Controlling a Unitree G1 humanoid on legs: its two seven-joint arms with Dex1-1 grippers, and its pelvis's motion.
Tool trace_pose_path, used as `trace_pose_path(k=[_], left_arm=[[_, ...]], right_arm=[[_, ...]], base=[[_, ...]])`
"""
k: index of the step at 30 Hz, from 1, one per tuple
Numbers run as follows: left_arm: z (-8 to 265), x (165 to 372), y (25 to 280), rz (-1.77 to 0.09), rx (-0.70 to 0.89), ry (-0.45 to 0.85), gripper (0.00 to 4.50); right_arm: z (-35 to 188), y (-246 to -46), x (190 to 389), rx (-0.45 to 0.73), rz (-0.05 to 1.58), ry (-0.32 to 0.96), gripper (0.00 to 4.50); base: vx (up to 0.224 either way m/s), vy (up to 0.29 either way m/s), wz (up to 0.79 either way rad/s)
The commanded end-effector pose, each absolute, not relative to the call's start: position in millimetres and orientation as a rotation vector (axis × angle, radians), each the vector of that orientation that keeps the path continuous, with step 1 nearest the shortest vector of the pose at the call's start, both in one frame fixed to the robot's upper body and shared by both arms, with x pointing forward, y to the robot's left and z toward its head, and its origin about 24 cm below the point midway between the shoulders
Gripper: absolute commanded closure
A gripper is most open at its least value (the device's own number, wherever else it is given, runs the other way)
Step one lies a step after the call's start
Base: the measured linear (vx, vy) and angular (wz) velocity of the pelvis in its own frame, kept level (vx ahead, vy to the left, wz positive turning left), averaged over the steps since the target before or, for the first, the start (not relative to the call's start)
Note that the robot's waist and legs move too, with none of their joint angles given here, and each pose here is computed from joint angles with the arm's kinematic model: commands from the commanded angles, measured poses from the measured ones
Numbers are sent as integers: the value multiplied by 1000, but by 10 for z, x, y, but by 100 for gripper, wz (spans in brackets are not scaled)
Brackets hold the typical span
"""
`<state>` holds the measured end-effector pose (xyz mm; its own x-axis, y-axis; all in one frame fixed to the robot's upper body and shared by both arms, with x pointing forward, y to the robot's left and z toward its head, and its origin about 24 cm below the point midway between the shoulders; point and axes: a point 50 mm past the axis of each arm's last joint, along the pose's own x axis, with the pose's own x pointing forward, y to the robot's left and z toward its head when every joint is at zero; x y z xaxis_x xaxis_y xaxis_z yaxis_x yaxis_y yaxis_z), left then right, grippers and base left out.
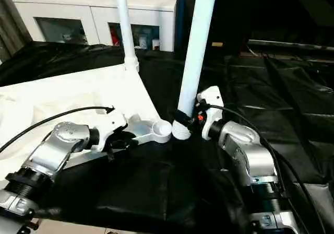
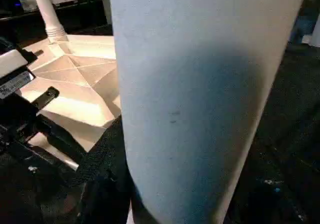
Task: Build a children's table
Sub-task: Rotate table base
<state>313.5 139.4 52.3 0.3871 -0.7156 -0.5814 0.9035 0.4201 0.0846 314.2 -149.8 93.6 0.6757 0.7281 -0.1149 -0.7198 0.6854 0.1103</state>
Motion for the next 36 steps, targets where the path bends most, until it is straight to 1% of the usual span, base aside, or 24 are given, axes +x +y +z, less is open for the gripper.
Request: trace_pose_path(k=[1, 3, 4, 6, 7, 8, 13, 16, 17, 20, 23, 33, 36], left_arm=[[530, 3123, 1437, -1058, 425, 513, 374], [547, 3123, 1422, -1060, 407, 492, 406], [554, 3123, 1415, -1065, 402, 479, 406], [567, 3114, 1401, -1081, 390, 457, 426], [576, 3112, 1394, -1087, 381, 441, 426], [579, 3111, 1392, -1088, 378, 435, 445], [570, 3082, 1403, -1097, 367, 435, 445], [567, 3065, 1405, -1103, 347, 425, 445], [574, 3053, 1394, -1113, 321, 401, 450], [589, 3047, 1377, -1121, 309, 359, 450], [583, 3033, 1373, -1129, 309, 343, 450], [579, 3024, 1386, -1112, 252, 318, 450], [581, 3029, 1396, -1103, 235, 313, 450]], right_arm=[[1027, -1425, 3195, 51, 840, 112, 260], [1052, -1385, 3215, 60, 852, 100, 260], [1061, -1368, 3222, 61, 860, 97, 260], [1068, -1331, 3237, 60, 871, 96, 260], [1069, -1307, 3250, 58, 876, 95, 260], [1069, -1299, 3255, 58, 878, 95, 260], [1058, -1195, 3320, 55, 900, 102, 260], [1020, -1140, 3336, 44, 919, 121, 260], [977, -1121, 3358, 34, 917, 136, 260], [940, -1100, 3378, 33, 917, 153, 261], [914, -1066, 3378, 26, 938, 179, 261], [873, -1037, 3399, 19, 951, 198, 261], [857, -998, 3398, 19, 970, 214, 261]], base=[[0, 0, 0], [0, 0, 0], [0, 0, 0], [0, 0, 0], [0, 0, 0], [0, 0, 0], [0, 0, 0], [0, 0, 0], [0, 0, 0], [0, 0, 0], [0, 0, 0], [0, 0, 0], [0, 0, 0]])
